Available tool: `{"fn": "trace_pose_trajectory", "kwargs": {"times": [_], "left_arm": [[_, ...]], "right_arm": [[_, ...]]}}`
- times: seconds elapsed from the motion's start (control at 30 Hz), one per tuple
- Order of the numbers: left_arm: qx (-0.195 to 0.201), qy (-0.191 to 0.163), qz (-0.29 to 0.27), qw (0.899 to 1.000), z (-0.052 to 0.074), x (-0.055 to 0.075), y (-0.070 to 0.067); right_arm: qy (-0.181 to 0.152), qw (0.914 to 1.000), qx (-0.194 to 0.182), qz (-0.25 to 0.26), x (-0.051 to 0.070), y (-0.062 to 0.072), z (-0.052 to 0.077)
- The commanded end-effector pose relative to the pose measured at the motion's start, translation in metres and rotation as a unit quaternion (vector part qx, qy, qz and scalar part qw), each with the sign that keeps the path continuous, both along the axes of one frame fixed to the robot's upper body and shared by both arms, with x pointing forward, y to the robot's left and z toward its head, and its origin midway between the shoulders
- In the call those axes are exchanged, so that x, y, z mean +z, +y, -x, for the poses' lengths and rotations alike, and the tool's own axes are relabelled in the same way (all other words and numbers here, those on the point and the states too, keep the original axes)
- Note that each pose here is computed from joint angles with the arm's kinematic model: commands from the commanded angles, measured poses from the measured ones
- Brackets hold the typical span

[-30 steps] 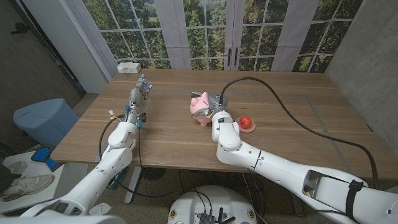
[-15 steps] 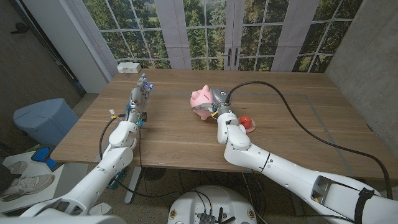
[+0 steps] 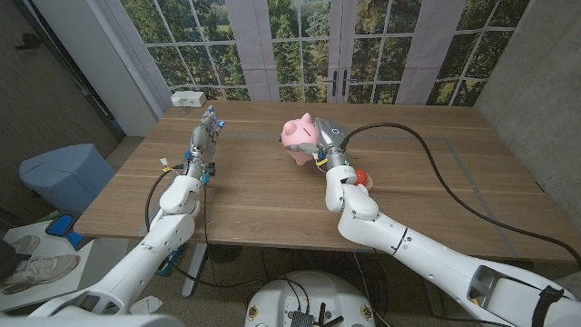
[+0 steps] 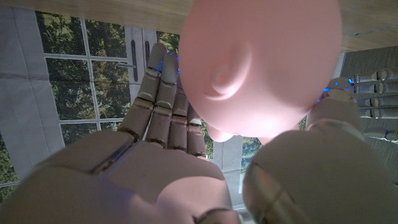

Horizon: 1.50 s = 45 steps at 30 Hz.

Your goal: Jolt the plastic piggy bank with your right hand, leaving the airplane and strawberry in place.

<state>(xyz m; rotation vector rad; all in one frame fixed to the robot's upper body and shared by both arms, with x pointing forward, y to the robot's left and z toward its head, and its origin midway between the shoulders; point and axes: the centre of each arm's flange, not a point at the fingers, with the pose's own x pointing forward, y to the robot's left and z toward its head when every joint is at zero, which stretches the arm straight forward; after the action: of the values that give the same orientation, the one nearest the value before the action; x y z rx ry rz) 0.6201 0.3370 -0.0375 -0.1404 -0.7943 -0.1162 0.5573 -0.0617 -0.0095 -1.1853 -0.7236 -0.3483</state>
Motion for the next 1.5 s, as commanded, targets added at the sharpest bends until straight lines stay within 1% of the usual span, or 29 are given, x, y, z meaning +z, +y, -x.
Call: {"fn": "trace_pose_trajectory", "kwargs": {"times": [0.03, 0.2, 0.37, 0.5, 0.57, 0.73, 0.87, 1.03, 1.17, 1.27, 1.37, 1.5], "left_arm": [[0.001, -0.005, -0.003, 1.000, 0.007, 0.002, -0.004], [0.002, -0.005, -0.004, 1.000, 0.009, 0.002, -0.005], [0.004, -0.007, -0.004, 1.000, 0.012, 0.003, -0.006], [0.005, -0.008, -0.004, 1.000, 0.014, 0.003, -0.006], [0.006, -0.008, -0.004, 1.000, 0.015, 0.003, -0.006], [0.007, -0.009, -0.004, 1.000, 0.017, 0.003, -0.007], [0.008, -0.009, -0.004, 1.000, 0.017, 0.003, -0.007], [0.009, -0.009, -0.005, 1.000, 0.018, 0.003, -0.007], [0.009, -0.008, -0.005, 1.000, 0.018, 0.004, -0.007], [0.009, -0.009, -0.006, 1.000, 0.018, 0.004, -0.007], [0.009, -0.009, -0.006, 1.000, 0.019, 0.004, -0.008], [0.010, -0.009, -0.007, 1.000, 0.019, 0.004, -0.009]], "right_arm": [[-0.038, 0.9982, 0.008, -0.046, 0.010, -0.020, 0.011], [-0.038, 0.9972, 0.010, -0.064, 0.014, -0.027, 0.011], [-0.026, 0.9952, 0.024, -0.091, 0.017, -0.035, 0.008], [-0.027, 0.9936, 0.029, -0.106, 0.019, -0.040, 0.006], [-0.035, 0.9925, 0.028, -0.113, 0.020, -0.042, 0.005], [-0.034, 0.9880, 0.044, -0.144, 0.024, -0.050, 0.004], [-0.024, 0.9819, 0.064, -0.176, 0.027, -0.058, 0.003], [-0.015, 0.9767, 0.080, -0.199, 0.030, -0.065, 0.002], [-0.015, 0.9729, 0.087, -0.214, 0.031, -0.069, 0.001], [-0.013, 0.9667, 0.102, -0.234, 0.032, -0.074, 0.000], [-0.033, 0.9606, 0.107, -0.254, 0.032, -0.081, 0.001], [-0.064, 0.9493, 0.116, -0.285, 0.032, -0.091, 0.003]]}}
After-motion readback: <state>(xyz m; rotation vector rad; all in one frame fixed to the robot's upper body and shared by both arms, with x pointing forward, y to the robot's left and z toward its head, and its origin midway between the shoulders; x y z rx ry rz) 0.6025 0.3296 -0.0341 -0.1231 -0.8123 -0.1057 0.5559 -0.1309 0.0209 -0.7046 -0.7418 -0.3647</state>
